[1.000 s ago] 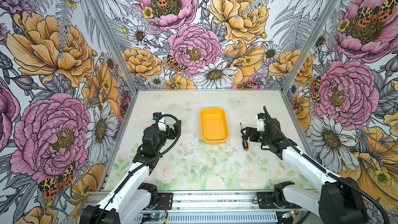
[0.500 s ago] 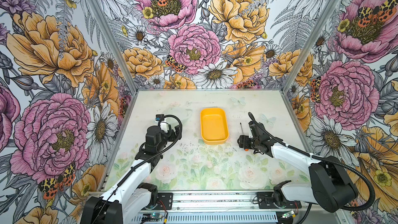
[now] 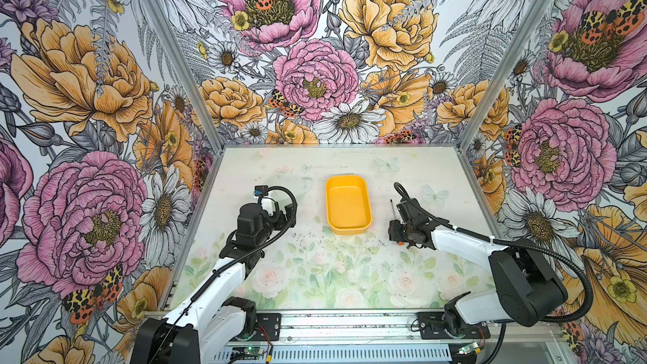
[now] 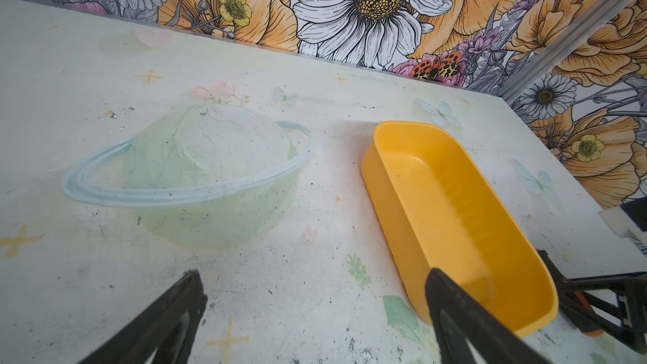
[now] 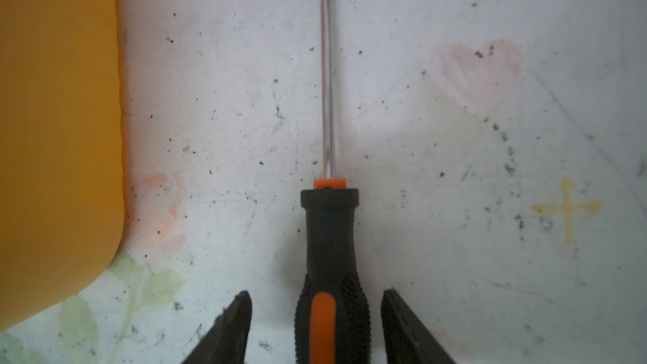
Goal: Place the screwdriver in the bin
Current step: 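Close the right gripper on the screwdriver handle and lift it, then carry the screwdriver with the right gripper over the yellow bin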
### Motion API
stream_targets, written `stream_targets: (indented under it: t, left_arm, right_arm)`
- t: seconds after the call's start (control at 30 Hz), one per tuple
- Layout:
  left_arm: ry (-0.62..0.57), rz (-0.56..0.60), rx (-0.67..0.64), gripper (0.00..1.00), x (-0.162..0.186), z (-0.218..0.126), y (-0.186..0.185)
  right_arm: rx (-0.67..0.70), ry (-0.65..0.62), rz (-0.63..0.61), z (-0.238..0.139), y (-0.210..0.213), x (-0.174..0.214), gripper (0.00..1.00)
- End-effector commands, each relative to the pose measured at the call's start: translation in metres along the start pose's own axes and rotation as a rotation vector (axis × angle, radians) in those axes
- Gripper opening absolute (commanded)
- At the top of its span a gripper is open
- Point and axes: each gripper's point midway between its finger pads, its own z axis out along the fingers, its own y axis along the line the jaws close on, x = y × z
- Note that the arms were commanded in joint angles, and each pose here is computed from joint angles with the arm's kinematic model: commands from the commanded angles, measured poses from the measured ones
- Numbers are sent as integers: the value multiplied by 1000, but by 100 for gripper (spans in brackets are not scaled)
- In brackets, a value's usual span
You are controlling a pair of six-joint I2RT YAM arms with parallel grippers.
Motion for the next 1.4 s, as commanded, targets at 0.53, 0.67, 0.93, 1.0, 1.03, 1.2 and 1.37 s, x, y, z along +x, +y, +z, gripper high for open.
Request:
stream_targets:
  t: [0.53,0.67,0.93,1.0,1.03,1.2,1.37]
  left_arm:
    - [16,16,76,99,-5,-3,-14]
    - [11,18,74,99,-6,-5,-12]
    - [8,12,64,99,-8,-5,-6]
    - [5,4,67,99,-9,-6,-5]
    - [2,3,67,99,-10,-6,-5]
    - [-1,-6,68,99,-11,-8,-4]
    - [-1,-20,61,99,-11,-9,-1]
  right_arm:
    - [-132,-100,58,-38,18,-31,0]
    - [-242,-217,105,-79,27,-59,0]
    - [-425,-433,137,-161,78,-127,0]
    - [-434,-494,149,-174,93,-145,0]
    - [-423,-523,157,-177,98,-153,0]
    - [-400,-608,112,-180,144,-178,0]
    - [-326,-611,37,-154,191,-176,0]
